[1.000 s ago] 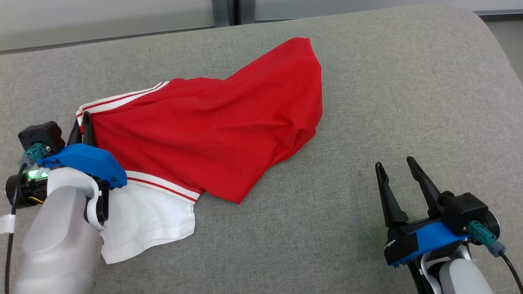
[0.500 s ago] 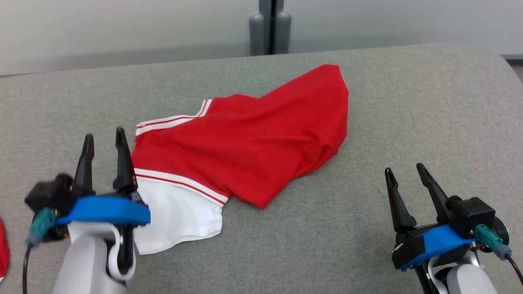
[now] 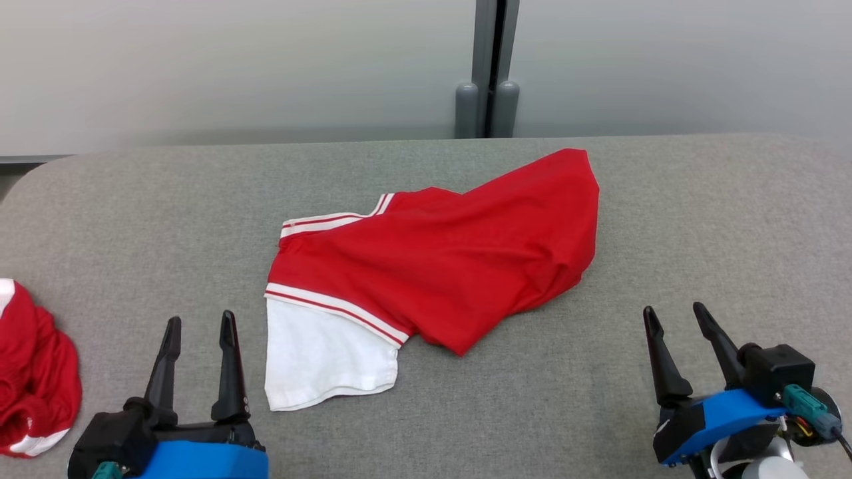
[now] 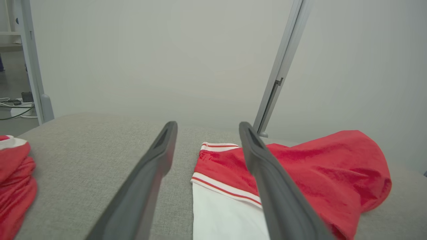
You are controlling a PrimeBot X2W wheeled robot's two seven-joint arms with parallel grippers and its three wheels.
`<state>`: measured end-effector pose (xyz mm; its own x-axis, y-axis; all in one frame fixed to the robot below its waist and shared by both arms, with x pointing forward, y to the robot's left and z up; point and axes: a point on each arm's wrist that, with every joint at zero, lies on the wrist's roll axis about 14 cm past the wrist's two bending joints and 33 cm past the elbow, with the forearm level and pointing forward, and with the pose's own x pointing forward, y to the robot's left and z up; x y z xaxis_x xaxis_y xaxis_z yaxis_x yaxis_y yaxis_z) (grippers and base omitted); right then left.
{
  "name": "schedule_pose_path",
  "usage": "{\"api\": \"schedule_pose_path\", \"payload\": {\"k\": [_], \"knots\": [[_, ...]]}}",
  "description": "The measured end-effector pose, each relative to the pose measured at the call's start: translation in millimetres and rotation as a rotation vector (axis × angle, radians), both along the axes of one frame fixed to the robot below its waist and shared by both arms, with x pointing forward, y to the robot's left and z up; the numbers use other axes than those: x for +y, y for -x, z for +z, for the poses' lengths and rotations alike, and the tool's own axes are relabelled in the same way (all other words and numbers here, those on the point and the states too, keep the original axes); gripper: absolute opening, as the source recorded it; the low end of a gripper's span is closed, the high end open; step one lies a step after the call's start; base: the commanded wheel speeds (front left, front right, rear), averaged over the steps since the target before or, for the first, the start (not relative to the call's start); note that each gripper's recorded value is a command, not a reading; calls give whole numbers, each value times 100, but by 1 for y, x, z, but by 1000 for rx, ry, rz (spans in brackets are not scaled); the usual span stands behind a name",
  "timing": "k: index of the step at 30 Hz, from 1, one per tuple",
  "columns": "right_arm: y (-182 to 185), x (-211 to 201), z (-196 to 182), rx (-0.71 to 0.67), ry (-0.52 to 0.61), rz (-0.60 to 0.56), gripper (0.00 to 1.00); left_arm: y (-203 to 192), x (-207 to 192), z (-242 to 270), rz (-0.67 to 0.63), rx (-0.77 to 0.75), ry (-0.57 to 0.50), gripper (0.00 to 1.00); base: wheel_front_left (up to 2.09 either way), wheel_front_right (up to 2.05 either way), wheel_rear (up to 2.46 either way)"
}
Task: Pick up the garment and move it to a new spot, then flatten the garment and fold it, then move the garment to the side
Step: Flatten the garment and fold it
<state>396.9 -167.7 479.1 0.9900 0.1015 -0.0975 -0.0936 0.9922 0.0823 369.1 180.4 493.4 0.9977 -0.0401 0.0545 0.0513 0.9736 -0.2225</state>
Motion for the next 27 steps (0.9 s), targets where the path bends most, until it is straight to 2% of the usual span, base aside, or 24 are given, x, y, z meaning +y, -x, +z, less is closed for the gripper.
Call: {"api": "schedule_pose_path", "payload": {"k": [9,13,27], "knots": [[-2,2,-8,38,4,6,100,5,0,-3,5,11,5,100,0,0,0],[-4,6,-25,123,16,22,100,1,-7,-7,-18,22,13,100,0,0,0],[-78,27,-76,441,38,77,100,-19,-5,-25,-17,71,15,100,0,0,0]]}}
